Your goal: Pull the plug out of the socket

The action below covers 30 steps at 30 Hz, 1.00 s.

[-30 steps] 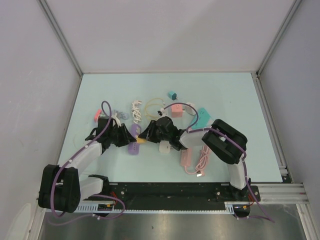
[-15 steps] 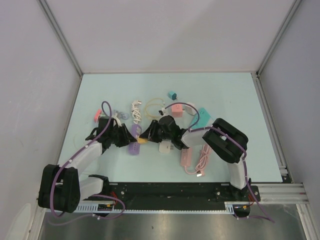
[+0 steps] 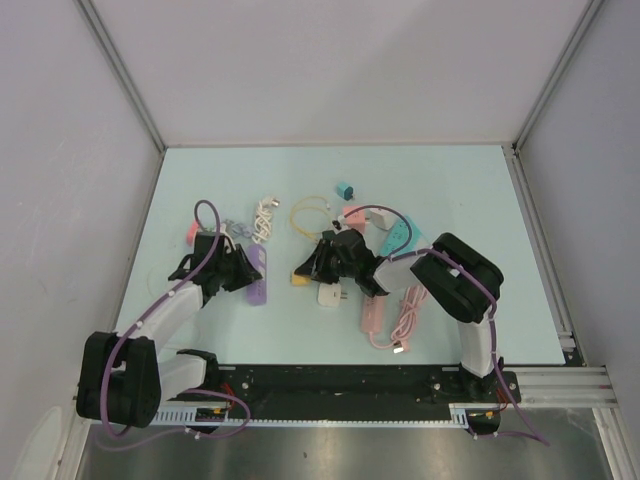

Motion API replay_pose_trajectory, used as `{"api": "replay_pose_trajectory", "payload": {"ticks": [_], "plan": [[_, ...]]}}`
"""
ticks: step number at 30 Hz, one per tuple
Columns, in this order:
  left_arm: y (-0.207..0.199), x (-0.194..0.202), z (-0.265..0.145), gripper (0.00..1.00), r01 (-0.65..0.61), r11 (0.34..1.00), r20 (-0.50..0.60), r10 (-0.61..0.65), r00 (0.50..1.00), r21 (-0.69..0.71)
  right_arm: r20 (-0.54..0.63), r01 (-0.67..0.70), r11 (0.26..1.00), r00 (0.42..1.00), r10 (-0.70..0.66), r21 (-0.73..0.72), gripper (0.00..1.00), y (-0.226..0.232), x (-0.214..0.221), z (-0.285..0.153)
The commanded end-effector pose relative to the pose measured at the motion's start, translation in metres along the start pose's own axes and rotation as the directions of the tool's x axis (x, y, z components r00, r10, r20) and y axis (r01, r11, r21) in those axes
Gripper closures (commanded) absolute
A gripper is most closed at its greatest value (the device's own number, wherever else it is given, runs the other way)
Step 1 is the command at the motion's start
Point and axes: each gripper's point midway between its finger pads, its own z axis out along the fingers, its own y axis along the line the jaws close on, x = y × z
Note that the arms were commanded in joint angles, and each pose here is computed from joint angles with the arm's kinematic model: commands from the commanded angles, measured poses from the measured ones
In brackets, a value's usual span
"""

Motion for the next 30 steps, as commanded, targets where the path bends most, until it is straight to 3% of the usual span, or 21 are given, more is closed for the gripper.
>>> {"api": "replay_pose_trajectory", "payload": {"ticks": [1,2,6,12,16,17,18,22,25,30], "plan": [[0.014,-0.012,-0.005,1.0,0.013,0.997,0.052,-0.009,0.999,-0.08,0.007,0.036,0.999,0.999,-0.036,0.03,0.85,-0.005,0.001,-0.004],[0.013,-0.014,-0.005,1.0,0.009,0.997,0.056,-0.005,0.998,-0.073,0.012,0.043,0.999,0.999,-0.043,0.03,0.83,-0.004,-0.001,-0.006],[0.003,-0.014,-0.005,1.0,-0.022,1.0,0.055,0.022,0.998,-0.015,0.028,0.067,0.996,0.997,-0.069,0.056,0.58,-0.002,-0.005,-0.012],[-0.02,-0.012,-0.004,0.74,-0.05,0.994,0.031,0.047,0.998,0.102,0.06,0.116,0.991,0.991,-0.12,0.064,0.35,0.012,-0.013,-0.026],[-0.034,-0.015,-0.01,0.44,-0.069,0.982,0.046,0.062,0.997,0.178,0.052,0.145,0.989,0.988,-0.146,0.03,0.27,0.027,-0.013,-0.035],[-0.034,-0.017,-0.012,0.41,-0.079,0.981,0.056,0.07,0.996,0.175,0.059,0.159,0.987,0.986,-0.159,0.012,0.25,0.037,-0.014,-0.039],[-0.036,-0.022,-0.017,0.38,-0.105,0.979,0.083,0.092,0.992,0.175,0.06,0.177,0.984,0.982,-0.177,0.012,0.2,0.039,-0.014,-0.042],[-0.034,-0.047,-0.038,0.23,-0.195,0.974,0.205,0.169,0.964,0.115,0.08,0.22,0.975,0.972,-0.221,0.015,0.15,0.051,-0.017,-0.056],[-0.025,-0.072,-0.058,0.2,-0.216,0.976,0.319,0.2,0.927,0.015,0.093,0.262,0.965,0.961,-0.261,0.003,0.01,0.065,-0.015,-0.067],[-0.021,-0.119,-0.093,0.19,-0.204,0.973,0.493,0.232,0.839,-0.111,0.139,0.303,0.953,0.945,-0.296,-0.028,0.0,0.092,-0.018,-0.088]]}}
